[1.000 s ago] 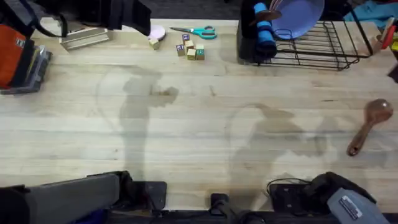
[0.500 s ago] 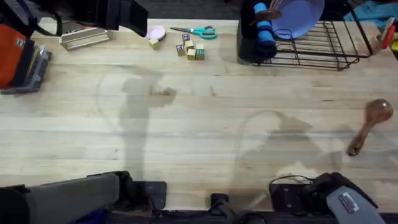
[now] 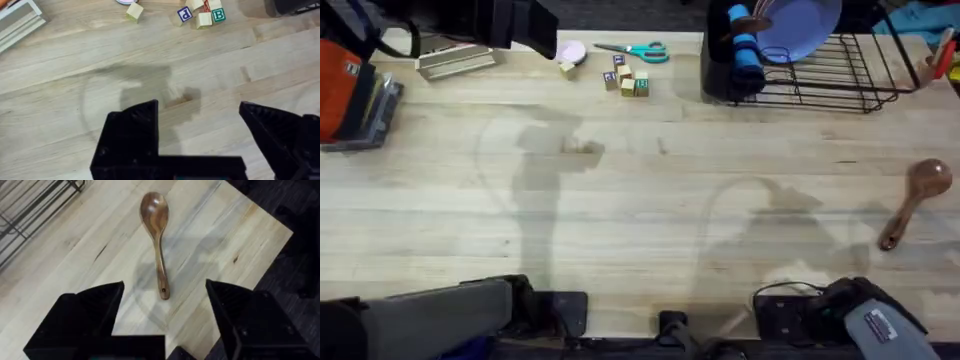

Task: Pick up the spoon on the table one by one and put them onto the rack

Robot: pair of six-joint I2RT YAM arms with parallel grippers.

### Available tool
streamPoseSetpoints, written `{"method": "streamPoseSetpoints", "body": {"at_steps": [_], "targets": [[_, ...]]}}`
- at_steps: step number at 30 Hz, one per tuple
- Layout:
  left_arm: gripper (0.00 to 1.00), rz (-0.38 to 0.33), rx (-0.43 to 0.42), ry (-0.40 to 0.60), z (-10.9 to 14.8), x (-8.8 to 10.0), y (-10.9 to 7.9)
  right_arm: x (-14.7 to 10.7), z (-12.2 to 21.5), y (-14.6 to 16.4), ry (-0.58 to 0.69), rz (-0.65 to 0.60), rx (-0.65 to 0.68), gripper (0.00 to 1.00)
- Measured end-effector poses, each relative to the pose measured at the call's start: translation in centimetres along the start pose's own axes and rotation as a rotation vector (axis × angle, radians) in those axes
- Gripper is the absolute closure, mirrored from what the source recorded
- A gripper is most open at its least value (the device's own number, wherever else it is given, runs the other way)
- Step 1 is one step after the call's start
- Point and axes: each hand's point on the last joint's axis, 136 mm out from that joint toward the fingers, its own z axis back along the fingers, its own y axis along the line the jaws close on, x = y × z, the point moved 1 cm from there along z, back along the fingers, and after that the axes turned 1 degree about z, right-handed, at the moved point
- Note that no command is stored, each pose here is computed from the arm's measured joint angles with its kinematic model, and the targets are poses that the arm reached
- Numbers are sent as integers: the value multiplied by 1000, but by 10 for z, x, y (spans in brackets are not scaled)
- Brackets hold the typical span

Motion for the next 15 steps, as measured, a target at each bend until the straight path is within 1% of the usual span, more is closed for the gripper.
{"method": "streamPoseSetpoints", "body": {"at_steps": [9,15], "targets": [[7,0,0,0,0,0,0,12,0,1,-51,-7,3,9],[8,0,0,0,0,0,0,16,-14,-2,-14,-2,-33,9]]}}
